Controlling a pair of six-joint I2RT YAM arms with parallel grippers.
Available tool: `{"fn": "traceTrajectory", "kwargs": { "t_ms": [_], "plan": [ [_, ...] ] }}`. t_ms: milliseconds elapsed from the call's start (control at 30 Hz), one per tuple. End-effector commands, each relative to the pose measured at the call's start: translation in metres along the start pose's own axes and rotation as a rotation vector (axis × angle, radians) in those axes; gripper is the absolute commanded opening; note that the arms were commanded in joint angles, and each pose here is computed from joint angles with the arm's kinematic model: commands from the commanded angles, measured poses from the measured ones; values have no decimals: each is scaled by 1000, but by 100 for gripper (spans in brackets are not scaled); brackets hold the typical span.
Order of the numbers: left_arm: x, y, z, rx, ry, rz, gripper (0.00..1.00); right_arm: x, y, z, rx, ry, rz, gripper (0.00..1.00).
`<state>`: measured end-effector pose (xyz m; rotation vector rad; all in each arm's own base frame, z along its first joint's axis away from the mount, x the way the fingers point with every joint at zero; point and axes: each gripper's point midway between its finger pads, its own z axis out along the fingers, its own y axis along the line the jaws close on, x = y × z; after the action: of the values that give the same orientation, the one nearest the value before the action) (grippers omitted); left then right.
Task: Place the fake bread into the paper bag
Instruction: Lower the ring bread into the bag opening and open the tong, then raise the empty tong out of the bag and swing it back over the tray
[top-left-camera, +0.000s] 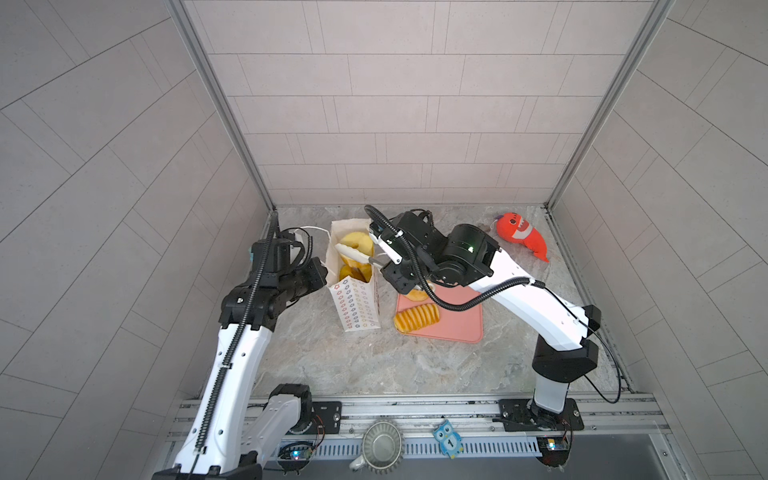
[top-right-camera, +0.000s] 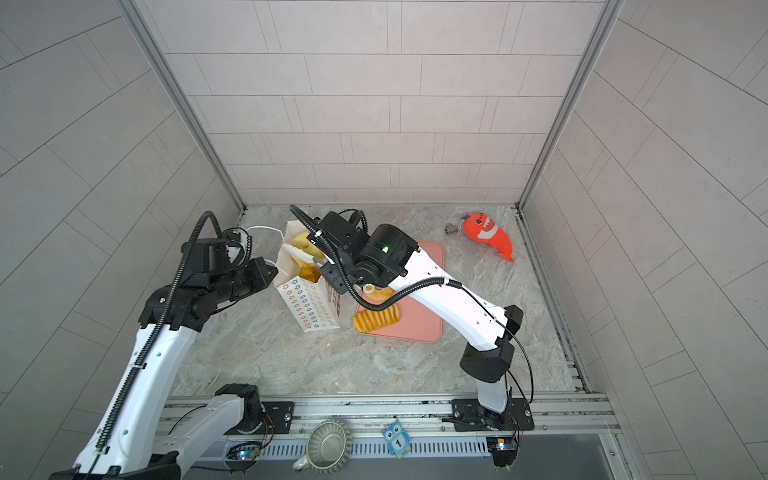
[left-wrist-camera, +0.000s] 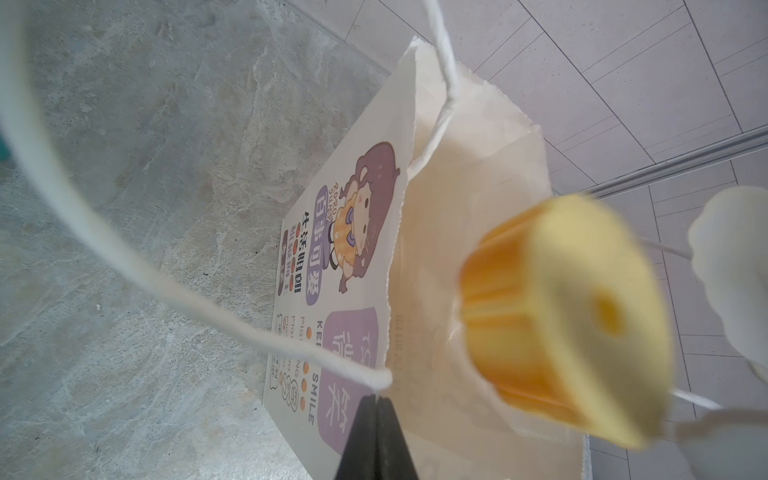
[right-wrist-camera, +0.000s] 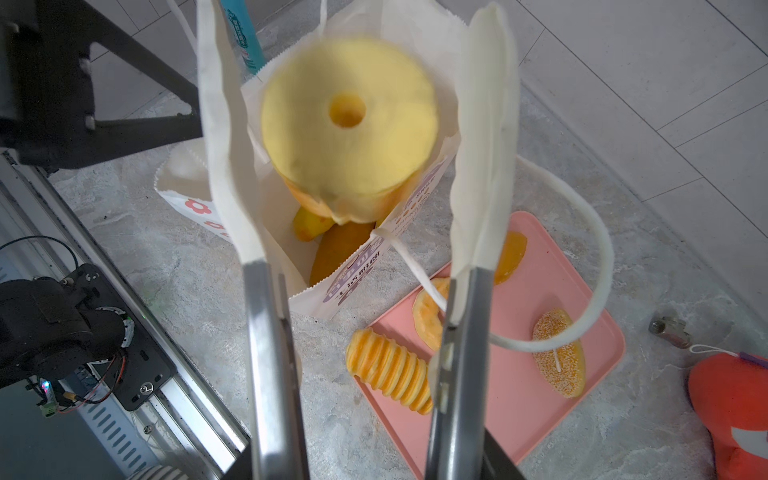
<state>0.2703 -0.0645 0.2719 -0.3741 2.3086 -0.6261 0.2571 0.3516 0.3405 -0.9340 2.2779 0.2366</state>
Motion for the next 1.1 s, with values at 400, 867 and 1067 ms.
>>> {"fn": "traceTrajectory", "kwargs": {
  "t_ms": [400, 867, 1067],
  "plan": [
    [-1, 0, -6, -3, -10, 10, 5, -9, -3, -11, 15, -44, -3, 57],
    [-1, 0, -6, -3, -12, 7, 4, -21, -33, -51, 115, -145, -1, 55],
    [-2, 0, -6, -2, -12, 4, 4, -18, -58, -67, 170, -161, 27, 56]
  ]
}}
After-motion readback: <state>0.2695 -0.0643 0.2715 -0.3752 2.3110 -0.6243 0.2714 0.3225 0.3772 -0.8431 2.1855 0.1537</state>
